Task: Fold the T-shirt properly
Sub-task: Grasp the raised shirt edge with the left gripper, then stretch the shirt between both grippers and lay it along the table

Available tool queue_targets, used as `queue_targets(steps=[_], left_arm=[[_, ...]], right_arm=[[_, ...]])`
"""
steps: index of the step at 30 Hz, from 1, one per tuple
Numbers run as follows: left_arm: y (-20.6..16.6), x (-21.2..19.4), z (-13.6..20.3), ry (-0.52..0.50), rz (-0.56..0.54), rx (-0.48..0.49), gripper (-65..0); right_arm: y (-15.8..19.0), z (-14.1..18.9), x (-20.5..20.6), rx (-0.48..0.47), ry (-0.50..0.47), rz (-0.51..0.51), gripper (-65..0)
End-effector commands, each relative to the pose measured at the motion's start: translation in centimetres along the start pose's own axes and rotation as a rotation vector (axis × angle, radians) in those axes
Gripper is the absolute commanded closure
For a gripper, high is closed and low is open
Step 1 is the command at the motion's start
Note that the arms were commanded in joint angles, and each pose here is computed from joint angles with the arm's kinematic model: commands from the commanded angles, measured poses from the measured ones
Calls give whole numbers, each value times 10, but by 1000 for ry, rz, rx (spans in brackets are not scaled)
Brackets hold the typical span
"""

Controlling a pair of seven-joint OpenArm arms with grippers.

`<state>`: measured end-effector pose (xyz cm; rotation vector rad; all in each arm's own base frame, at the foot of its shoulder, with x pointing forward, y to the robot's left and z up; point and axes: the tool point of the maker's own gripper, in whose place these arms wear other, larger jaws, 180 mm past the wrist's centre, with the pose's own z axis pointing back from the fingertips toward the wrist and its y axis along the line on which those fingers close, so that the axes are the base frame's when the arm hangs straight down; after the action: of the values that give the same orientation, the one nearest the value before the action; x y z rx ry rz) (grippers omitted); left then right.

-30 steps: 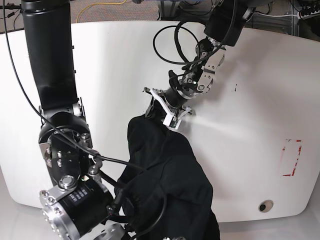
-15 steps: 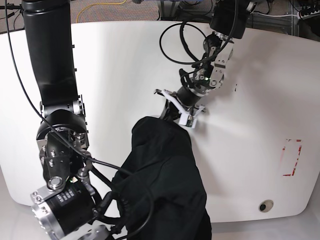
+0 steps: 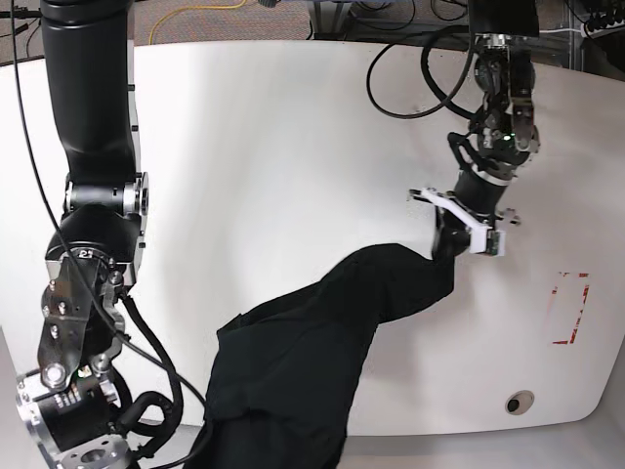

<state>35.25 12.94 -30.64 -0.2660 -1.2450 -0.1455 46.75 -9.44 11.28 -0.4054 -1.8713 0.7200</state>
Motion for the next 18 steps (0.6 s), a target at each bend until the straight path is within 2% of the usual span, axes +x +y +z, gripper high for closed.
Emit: queue_targets(steps=[1,5,8,12,18], left_arm=[[23,32,19,-66,-60,51,0],[51,55,43,-95,-110,134,0],[73,73,61,-112,-136,210,0],[96,93,80,-134,-152,295,0],[124,141,92,-196,-194,366,0]], right_arm=[[-27,-4,-14,-51,25,-29,-2],[-42,-11,-60,-59,134,-90,-2],[-53,-14,-107,-72,240,-174,-2],[-65,-19,-144,-81,328,-265,-2],[-72,-24,-195,-81,455,-407,-2]])
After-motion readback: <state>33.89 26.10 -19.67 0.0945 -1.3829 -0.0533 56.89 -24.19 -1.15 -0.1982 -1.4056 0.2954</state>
